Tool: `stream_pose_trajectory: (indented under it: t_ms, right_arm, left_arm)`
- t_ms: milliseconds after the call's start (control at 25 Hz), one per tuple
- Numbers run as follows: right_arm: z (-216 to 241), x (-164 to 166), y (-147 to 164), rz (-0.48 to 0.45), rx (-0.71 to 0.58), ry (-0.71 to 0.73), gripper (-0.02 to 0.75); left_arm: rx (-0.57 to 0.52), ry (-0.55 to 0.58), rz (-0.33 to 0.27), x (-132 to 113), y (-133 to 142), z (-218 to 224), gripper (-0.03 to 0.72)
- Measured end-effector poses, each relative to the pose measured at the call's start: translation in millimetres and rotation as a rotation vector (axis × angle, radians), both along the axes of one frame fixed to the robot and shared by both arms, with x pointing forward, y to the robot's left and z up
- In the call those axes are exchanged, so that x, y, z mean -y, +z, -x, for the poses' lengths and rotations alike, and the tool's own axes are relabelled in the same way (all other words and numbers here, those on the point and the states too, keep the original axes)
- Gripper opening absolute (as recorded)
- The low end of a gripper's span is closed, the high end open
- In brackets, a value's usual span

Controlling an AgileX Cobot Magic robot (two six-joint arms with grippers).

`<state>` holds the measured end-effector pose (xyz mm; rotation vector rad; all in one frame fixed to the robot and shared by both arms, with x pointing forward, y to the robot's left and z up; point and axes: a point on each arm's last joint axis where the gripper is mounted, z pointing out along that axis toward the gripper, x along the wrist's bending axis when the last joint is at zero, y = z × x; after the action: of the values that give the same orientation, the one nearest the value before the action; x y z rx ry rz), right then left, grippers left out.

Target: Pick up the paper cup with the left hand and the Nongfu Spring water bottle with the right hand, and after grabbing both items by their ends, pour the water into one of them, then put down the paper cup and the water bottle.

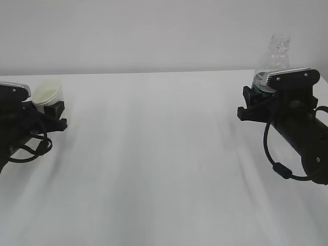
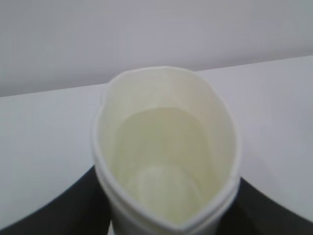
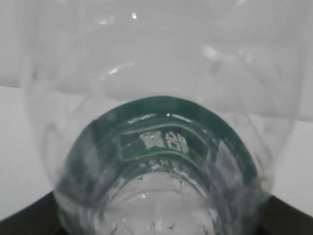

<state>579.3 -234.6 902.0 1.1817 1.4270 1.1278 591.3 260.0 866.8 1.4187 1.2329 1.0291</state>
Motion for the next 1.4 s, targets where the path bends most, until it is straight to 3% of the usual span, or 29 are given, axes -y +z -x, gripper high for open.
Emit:
stream_pose_trajectory:
  t_ms: [280,1400]
  right_arm:
    - [0.0,0.0,-0.1,0.000,-0.001,0.000,0.455]
    - [0.0,0.0,-0.2,0.000,-0.002,0.000,0.455]
  left_arm:
    - [-0.048,0.000,-0.012,-0.3,-17.7,2.0,0.397]
    - [-0.045,-0.005,-0.033,-0.3,-17.9,2.0,0.394]
